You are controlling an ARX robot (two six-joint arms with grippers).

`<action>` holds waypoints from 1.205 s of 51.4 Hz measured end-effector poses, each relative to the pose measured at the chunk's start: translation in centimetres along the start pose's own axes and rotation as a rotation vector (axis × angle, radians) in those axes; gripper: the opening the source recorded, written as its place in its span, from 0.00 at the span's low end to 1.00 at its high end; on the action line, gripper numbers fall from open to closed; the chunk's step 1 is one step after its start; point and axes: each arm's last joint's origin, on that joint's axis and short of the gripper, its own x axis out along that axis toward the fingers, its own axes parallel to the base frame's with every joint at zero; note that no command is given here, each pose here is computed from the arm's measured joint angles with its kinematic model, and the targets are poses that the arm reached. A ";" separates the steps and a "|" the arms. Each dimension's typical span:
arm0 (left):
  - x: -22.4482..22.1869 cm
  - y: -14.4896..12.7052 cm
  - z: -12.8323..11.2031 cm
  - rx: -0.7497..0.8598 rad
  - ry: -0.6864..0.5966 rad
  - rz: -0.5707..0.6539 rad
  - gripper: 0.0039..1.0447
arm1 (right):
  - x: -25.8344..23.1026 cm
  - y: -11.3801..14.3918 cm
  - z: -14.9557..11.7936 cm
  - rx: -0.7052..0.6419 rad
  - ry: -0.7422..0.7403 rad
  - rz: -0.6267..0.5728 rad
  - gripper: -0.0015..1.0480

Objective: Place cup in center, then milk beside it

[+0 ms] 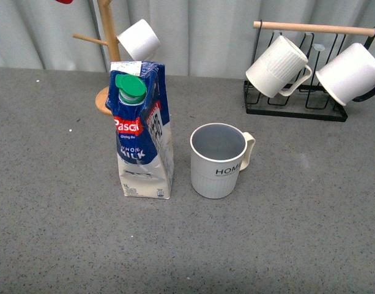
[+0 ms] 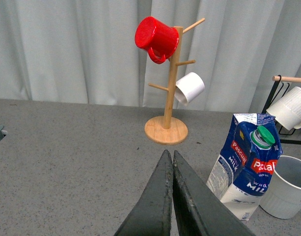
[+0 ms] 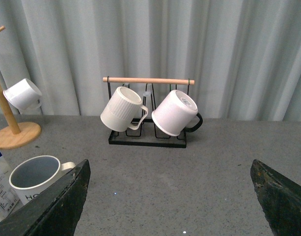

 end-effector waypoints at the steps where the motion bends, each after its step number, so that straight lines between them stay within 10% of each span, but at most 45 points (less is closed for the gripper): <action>1: 0.0 0.0 0.0 0.000 0.000 0.000 0.04 | 0.0 0.0 0.0 0.000 0.000 0.000 0.91; 22: -1.5 0.0 -0.3 0.000 0.007 -0.002 0.03 | 0.0 0.0 0.0 0.000 0.000 0.000 0.91; 49: -1.5 0.0 -0.3 0.000 0.008 -0.002 0.94 | 0.0 0.0 0.0 0.000 0.000 0.000 0.91; 62: -1.5 0.0 -0.3 0.002 0.008 -0.002 0.94 | 0.0 0.0 0.0 0.000 0.000 0.000 0.91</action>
